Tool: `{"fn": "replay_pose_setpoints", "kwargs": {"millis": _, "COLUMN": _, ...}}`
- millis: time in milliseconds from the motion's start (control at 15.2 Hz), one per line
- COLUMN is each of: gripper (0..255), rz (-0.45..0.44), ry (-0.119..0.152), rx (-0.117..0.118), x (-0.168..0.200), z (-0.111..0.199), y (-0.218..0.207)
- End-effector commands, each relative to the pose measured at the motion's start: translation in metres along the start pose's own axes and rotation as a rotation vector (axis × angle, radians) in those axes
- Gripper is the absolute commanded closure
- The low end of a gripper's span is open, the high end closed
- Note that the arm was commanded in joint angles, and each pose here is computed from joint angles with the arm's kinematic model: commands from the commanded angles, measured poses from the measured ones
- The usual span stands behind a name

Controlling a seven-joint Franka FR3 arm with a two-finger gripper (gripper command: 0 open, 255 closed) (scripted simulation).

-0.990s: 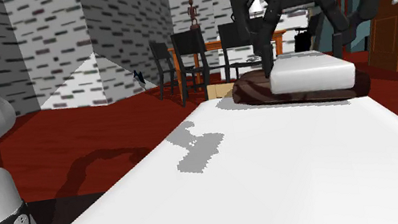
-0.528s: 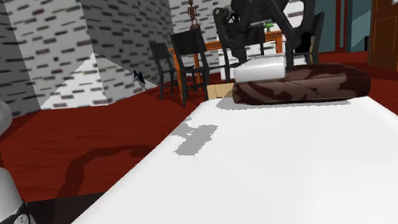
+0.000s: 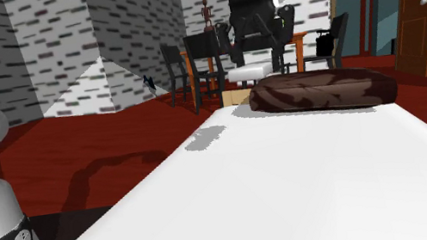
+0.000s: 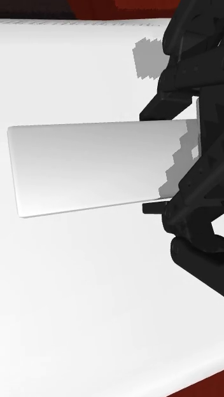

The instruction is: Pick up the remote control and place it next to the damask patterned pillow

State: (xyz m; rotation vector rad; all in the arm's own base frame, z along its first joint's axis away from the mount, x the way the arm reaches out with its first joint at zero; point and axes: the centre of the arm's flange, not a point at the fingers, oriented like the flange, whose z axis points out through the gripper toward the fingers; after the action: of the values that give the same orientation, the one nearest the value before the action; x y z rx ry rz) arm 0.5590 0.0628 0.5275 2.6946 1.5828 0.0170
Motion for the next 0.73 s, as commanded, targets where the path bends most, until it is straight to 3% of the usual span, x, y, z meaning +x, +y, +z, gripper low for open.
{"fn": "replay_pose_setpoints", "kwargs": {"millis": 0, "gripper": 255, "rz": 0.002, "ry": 0.0, "rx": 0.0, "x": 0.02, "z": -0.003, "y": -0.015}}
{"fn": "replay_pose_setpoints", "kwargs": {"millis": 660, "gripper": 255, "rz": 0.002, "ry": 0.0, "rx": 0.0, "x": 0.124, "z": -0.004, "y": -0.096}}
